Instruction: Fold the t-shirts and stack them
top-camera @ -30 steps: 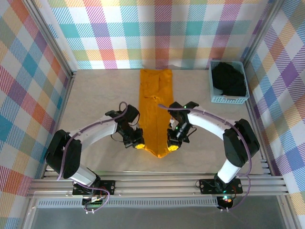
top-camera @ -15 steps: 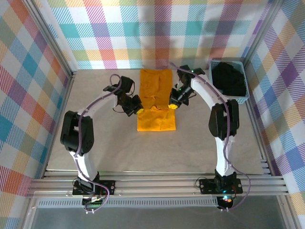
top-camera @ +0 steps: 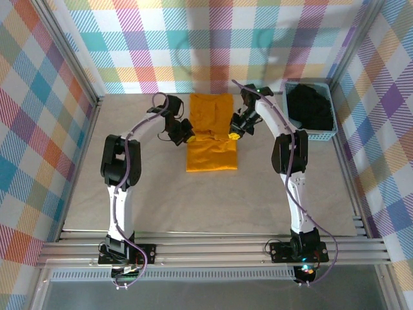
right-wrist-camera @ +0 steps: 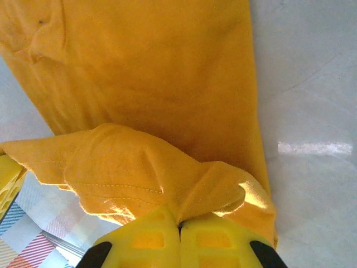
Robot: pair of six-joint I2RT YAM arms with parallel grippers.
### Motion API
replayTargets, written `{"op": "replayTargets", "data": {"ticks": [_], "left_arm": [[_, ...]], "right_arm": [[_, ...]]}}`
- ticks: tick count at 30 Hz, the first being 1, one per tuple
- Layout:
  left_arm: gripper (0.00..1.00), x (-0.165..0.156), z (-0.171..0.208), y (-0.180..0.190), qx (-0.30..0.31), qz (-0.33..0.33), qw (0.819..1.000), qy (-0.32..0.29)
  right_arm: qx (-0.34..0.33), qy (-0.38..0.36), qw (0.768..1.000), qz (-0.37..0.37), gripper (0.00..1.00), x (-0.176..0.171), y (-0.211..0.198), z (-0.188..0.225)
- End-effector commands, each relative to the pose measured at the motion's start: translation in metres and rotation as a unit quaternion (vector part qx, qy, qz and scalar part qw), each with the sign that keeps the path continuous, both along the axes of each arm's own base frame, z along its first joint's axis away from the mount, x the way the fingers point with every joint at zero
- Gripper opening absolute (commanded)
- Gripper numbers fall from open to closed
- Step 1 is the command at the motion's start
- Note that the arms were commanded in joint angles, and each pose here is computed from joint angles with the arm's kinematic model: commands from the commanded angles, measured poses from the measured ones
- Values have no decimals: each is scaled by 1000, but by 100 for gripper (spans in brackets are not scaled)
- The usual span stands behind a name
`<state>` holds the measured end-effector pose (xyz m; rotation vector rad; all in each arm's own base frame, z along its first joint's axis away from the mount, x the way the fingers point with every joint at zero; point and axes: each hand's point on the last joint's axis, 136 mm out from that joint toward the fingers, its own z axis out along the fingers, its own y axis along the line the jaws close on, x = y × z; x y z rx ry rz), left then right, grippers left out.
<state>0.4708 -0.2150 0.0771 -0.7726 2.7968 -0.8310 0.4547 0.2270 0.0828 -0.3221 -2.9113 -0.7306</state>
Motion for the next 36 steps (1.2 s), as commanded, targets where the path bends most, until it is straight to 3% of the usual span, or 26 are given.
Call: {"op": "replayTargets", "data": {"ticks": [1,2,3,4,5,7,8,11,16,21,25,32,36], "left_arm": [[0,11,1,1,-3,-9,1000,-10],[0,12,-1,2,1,-10,1000,-10],[10,13,-1,3,4,-11,1000,-13],[32,14,3,5,9,-11,1000,-19],[44,12,8,8,15,-8,1000,-22],[65,0,23,16,35,-4,999,-29],[70,-9,29,21,41,-3,999,-29],[69,-56,26,31,37,15,999,-1],[65,-129,-8,24,-44,91,991,85],[66,-114,-22,10,-119,167,976,74],[65,-110,-23,-12,-115,144,979,86],[52,-113,-38,-16,-94,132,982,100],[38,-105,-36,-19,-90,123,984,95]], "right_arm": [[15,11,1000,-5,3,3,2,-2],[17,11,1000,-6,11,5,2,-3],[16,8,1000,-6,23,7,0,-4],[9,3,1000,-7,32,8,-3,-3],[2,-6,1000,-5,38,10,-7,0],[-12,-34,999,-6,47,11,-15,15],[-17,-42,999,-8,49,10,-19,21],[-31,-59,998,-17,52,-7,-30,35],[15,-22,998,-50,53,-67,-21,18],[88,24,990,-108,58,-94,-5,-5],[90,59,987,-123,55,-100,-2,-24],[80,94,984,-127,50,-106,1,-40],[59,107,984,-132,50,-114,-3,-45]]}}
